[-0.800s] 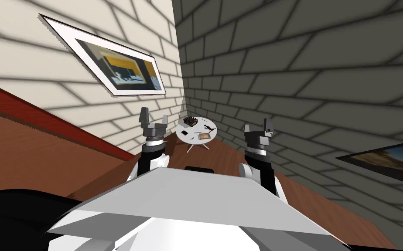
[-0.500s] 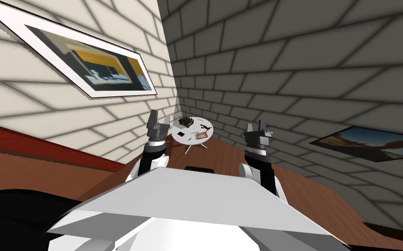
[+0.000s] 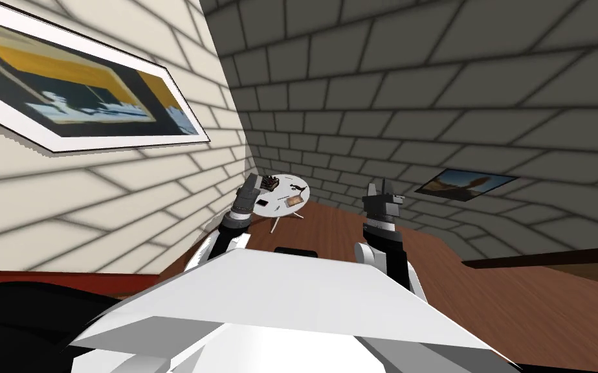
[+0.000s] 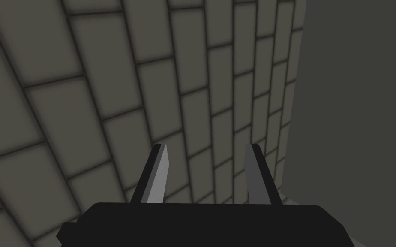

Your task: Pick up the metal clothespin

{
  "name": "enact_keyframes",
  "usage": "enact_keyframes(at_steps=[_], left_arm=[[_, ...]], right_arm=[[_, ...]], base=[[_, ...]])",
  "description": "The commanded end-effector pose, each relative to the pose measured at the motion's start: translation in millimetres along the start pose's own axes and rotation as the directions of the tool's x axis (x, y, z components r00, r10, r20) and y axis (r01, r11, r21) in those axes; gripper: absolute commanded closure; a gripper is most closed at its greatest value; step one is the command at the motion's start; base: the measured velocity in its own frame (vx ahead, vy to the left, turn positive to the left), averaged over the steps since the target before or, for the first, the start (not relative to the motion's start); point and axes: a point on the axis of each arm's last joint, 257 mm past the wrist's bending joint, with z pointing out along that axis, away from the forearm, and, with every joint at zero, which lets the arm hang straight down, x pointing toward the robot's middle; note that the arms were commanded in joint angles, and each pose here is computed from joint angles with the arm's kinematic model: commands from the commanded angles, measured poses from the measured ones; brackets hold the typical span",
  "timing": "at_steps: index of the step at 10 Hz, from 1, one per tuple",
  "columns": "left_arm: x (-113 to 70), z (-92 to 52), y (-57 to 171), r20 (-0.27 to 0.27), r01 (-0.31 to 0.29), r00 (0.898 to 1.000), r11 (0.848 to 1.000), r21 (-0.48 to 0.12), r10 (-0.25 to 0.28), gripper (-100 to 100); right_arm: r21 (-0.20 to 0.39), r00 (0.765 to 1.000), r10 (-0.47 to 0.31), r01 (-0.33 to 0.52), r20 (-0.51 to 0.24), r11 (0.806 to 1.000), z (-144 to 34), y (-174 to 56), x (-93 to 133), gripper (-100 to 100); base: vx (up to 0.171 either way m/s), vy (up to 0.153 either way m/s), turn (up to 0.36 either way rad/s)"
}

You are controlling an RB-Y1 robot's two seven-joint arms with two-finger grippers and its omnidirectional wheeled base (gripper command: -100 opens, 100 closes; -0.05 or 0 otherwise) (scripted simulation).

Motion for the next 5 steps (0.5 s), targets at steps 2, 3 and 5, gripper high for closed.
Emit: enact_keyframes(at_steps=[2, 3, 5], left_arm=[[36.8, -10.6, 8, -0.135, -0.107, 0.985, 0.994, 0.013, 0.108, -100], [39.6, -11.4, 8, -0.150, -0.125, 0.981, 0.992, 0.018, 0.126, -100], [59.3, -19.9, 14, -0.223, -0.186, 0.956, 0.982, 0.037, 0.190, -100]], right_arm=[[0.000, 1.000, 0.000, 0.000, 0.000, 1.000, 0.0, 0, 0, 0], [0.000, 1.000, 0.000, 0.000, 0.000, 1.000, 0.1, 0, 0, 0], [0.000, 1.000, 0.000, 0.000, 0.000, 1.000, 0.0, 0, 0, 0]], base=[[-0.037, 0.107, -0.366], [-0.036, 0.133, -0.295], [-0.016, 0.116, -0.301]])
